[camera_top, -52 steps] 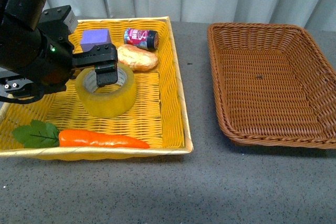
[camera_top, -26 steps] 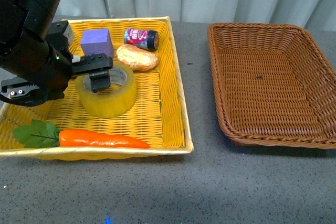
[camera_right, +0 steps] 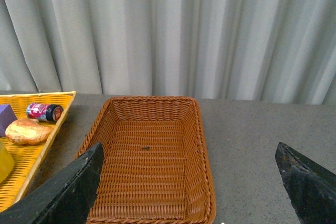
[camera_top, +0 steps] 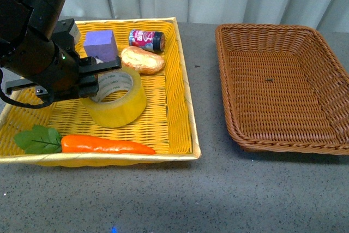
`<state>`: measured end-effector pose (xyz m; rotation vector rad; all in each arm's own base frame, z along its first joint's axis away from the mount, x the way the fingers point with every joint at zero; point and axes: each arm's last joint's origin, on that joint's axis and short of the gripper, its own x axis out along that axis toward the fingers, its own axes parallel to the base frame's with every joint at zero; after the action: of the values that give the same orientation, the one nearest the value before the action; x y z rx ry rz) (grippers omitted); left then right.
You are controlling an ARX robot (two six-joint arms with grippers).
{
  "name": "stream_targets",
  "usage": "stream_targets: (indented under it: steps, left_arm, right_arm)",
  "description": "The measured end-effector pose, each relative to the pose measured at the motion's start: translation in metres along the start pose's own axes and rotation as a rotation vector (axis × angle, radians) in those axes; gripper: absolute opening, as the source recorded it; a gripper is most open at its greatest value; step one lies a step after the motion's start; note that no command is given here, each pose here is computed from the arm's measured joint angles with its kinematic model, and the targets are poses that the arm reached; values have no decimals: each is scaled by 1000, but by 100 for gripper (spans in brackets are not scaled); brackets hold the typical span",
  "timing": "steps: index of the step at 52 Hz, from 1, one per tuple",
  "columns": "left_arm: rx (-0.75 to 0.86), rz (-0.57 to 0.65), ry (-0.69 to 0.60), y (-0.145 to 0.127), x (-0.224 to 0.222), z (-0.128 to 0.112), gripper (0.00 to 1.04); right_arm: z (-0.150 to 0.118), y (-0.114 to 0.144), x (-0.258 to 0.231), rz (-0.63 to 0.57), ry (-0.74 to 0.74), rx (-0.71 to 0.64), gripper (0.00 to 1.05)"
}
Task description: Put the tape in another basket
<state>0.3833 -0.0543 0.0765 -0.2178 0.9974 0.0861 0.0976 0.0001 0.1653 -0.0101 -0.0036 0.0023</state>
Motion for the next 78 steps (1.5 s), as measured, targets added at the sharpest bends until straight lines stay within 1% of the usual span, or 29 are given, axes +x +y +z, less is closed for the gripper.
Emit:
stream_targets:
  steps: [9,17,23,28,30,36,48,56,64,78]
  left_arm:
    - [37,-41,-17,-8,-9,3,17]
    - [180,-153,-134,-27,-32,17,17]
    - [358,-296,-244,-49,-59,33,17]
    - [575,-399,-319,-78,-77,43,17]
    - [660,-427,-334,-89,-81,43,17]
    - [821,-471,-364,-114,-85,43,17]
    - [1015,-536,-414,-160,-82,36,17]
    - [1114,-554,-412,-181,-76,26,17]
    - [1142,-569,-419,-193,-74,23,17]
    - [1139,-568,-446,-196,-78,28,17]
  right_arm:
    - [0,0,0,0,0,0,96]
    - [0,0,0,0,0,0,96]
    - [0,0,0,0,0,0,96]
    - [0,0,0,0,0,0,96]
    - [0,0,0,0,0,0,96]
    - [0,0,0,0,0,0,96]
    - [0,0,0,0,0,0,96]
    - [0,0,0,0,0,0,96]
    - [0,0,0,0,0,0,96]
    - [0,0,0,0,0,0,96]
